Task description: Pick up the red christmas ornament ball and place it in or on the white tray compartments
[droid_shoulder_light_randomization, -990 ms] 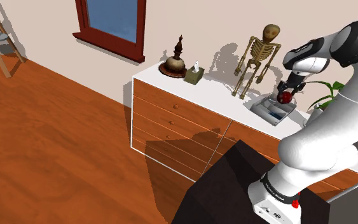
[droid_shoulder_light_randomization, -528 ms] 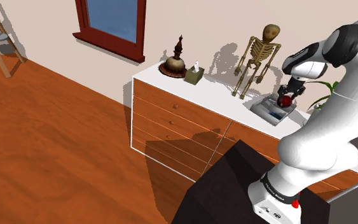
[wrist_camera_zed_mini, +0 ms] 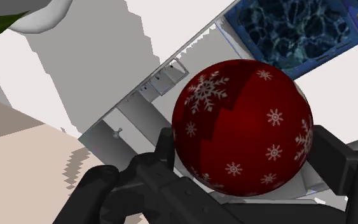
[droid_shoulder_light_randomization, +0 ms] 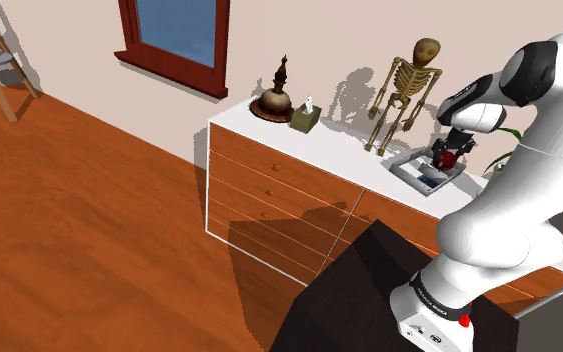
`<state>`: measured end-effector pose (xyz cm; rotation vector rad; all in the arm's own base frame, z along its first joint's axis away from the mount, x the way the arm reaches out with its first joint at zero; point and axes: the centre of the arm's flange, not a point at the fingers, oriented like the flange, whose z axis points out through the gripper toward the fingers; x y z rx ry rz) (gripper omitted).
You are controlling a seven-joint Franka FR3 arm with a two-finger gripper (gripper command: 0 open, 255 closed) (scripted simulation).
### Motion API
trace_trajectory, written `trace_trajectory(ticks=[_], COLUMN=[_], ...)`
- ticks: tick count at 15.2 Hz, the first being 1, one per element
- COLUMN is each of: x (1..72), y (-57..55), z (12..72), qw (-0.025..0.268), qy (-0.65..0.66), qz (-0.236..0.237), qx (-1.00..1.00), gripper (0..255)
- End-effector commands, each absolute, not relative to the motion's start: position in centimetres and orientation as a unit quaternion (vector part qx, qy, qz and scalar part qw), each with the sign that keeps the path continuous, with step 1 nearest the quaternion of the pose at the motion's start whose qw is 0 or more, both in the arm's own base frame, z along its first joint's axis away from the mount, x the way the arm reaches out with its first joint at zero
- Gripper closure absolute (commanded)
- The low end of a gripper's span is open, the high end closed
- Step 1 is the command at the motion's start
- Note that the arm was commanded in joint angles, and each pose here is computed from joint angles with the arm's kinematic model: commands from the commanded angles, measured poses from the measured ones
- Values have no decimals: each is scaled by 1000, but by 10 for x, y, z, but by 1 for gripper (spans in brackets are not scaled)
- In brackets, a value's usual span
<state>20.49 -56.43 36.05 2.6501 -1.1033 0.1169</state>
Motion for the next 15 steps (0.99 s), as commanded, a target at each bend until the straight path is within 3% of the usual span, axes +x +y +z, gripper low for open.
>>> trace_trajectory(ticks=[1, 6, 7, 12, 15], x=[202, 202, 202, 202, 203], y=[-564, -564, -563, -564, -555], z=[350, 350, 351, 350, 389], qw=[113, 113, 113, 113, 113], qy=[-382, -382, -382, -382, -382], qz=[20, 20, 20, 20, 20], qx=[917, 917, 917, 917, 917], gripper=[255, 255, 0, 0, 0])
